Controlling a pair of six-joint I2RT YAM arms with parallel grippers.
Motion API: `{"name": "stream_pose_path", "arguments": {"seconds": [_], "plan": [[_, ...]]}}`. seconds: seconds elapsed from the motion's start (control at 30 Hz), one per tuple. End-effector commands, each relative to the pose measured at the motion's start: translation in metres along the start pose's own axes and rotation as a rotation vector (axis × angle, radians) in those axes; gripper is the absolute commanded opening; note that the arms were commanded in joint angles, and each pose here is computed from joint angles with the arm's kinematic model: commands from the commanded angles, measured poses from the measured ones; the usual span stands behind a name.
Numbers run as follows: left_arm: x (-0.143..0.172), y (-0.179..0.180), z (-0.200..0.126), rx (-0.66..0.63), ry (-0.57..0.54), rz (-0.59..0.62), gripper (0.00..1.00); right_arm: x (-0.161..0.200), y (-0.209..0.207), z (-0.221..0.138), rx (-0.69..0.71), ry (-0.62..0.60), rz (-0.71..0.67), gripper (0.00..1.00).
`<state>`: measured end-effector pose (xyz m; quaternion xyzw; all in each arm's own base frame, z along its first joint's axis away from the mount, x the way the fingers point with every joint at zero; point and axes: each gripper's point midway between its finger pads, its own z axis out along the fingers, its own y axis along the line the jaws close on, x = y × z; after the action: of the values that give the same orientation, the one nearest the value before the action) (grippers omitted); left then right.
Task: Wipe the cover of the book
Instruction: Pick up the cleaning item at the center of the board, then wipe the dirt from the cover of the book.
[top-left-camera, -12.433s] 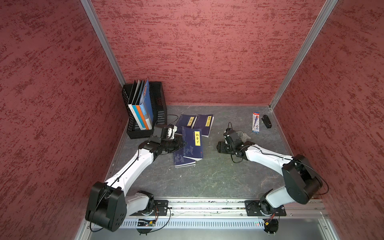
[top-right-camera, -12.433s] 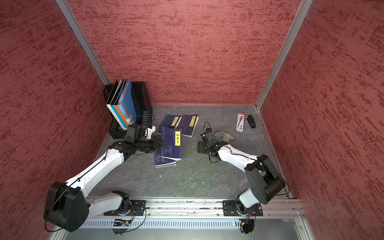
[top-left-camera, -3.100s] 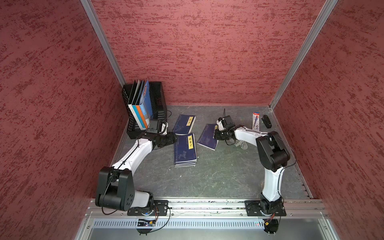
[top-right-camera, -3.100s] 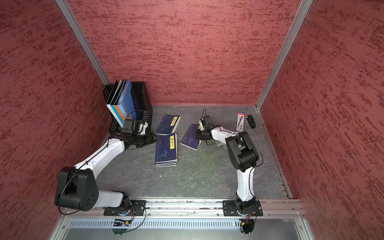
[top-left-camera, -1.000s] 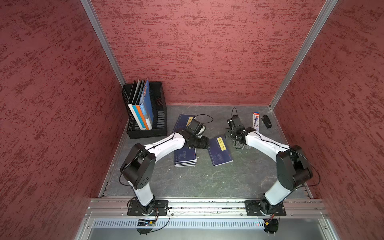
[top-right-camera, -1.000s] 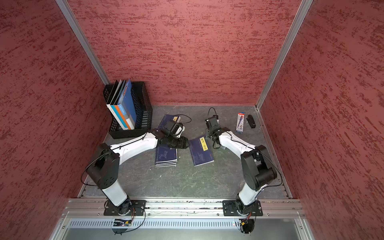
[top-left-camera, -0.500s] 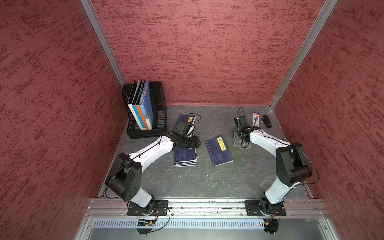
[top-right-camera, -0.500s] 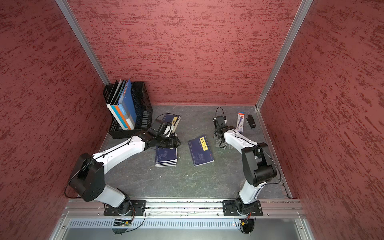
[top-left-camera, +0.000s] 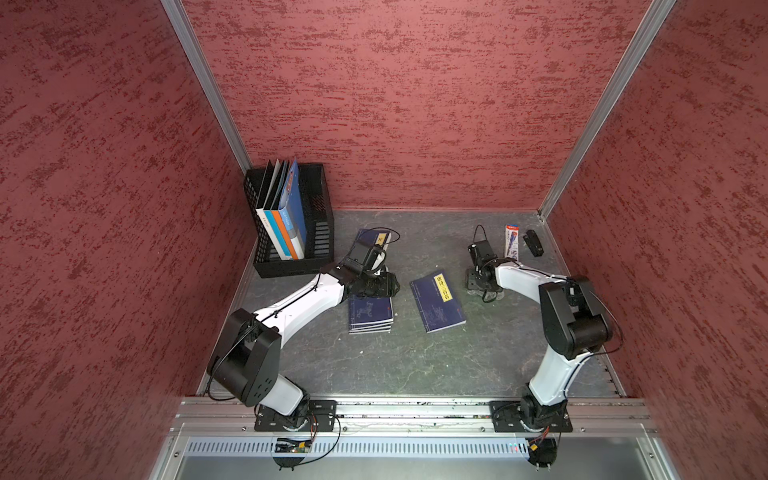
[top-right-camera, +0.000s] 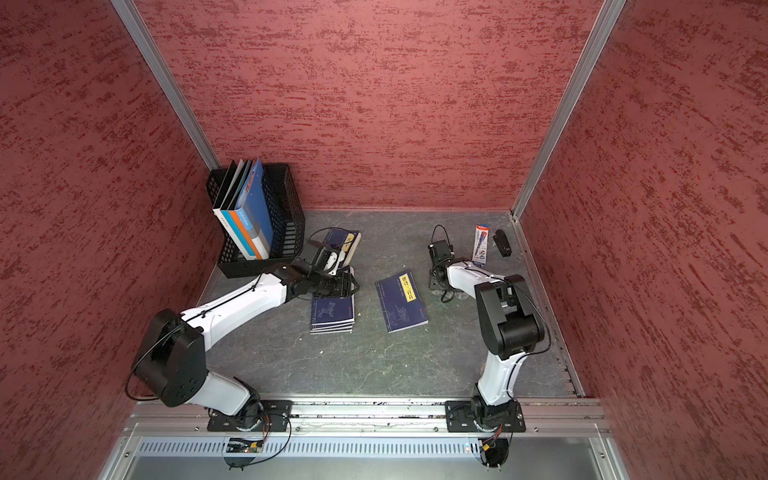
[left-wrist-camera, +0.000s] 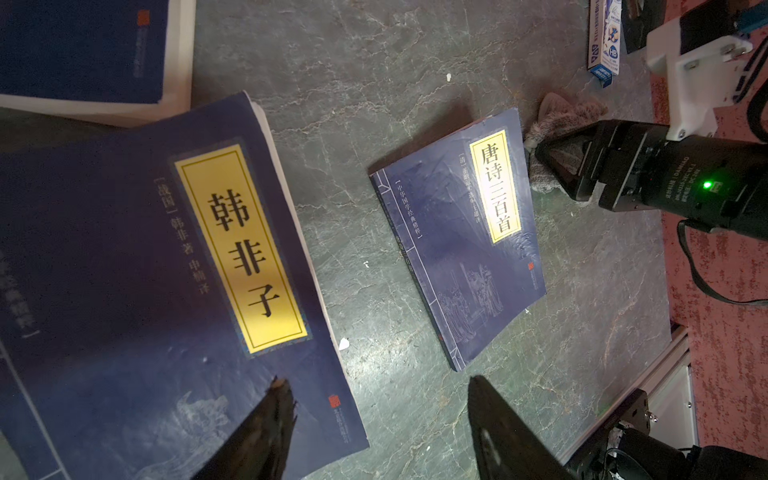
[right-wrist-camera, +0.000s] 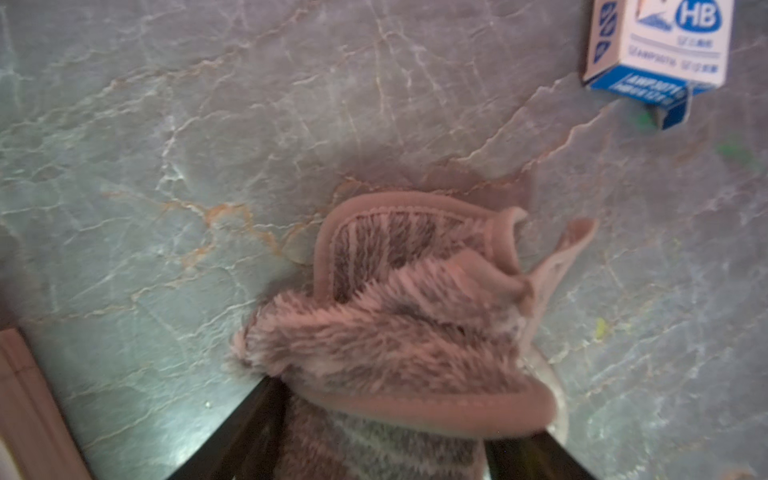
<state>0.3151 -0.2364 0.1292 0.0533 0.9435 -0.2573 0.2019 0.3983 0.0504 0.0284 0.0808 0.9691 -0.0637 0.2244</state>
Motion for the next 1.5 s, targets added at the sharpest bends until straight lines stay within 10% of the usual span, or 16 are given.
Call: {"name": "stream_pose_path", "arguments": {"seconds": [0.0,0.23,0.43,0.63,1.13,1.47], "plan": [[-0.002,-0.001,-0.008,0.011,-0.021,0.011,0.68,0.009,-0.004,0.011,-0.012,0.039,0.02,0.73],[-0.003,0.0,-0.009,0.011,-0.025,0.006,0.68,0.016,-0.006,0.019,-0.048,0.079,0.038,0.68],[-0.002,0.0,-0.01,0.012,-0.027,0.006,0.68,0.021,-0.004,0.021,-0.076,0.093,0.039,0.27],[0.0,0.004,-0.012,0.007,-0.029,0.003,0.68,0.013,-0.003,0.01,-0.1,0.051,0.047,0.13],[-0.009,0.017,-0.032,0.01,-0.065,-0.026,0.68,-0.025,0.085,-0.134,-0.413,-0.169,-0.083,0.12],[-0.011,0.018,-0.042,0.022,-0.082,-0.033,0.69,0.013,0.157,-0.117,-0.574,-0.1,-0.172,0.12]]}}
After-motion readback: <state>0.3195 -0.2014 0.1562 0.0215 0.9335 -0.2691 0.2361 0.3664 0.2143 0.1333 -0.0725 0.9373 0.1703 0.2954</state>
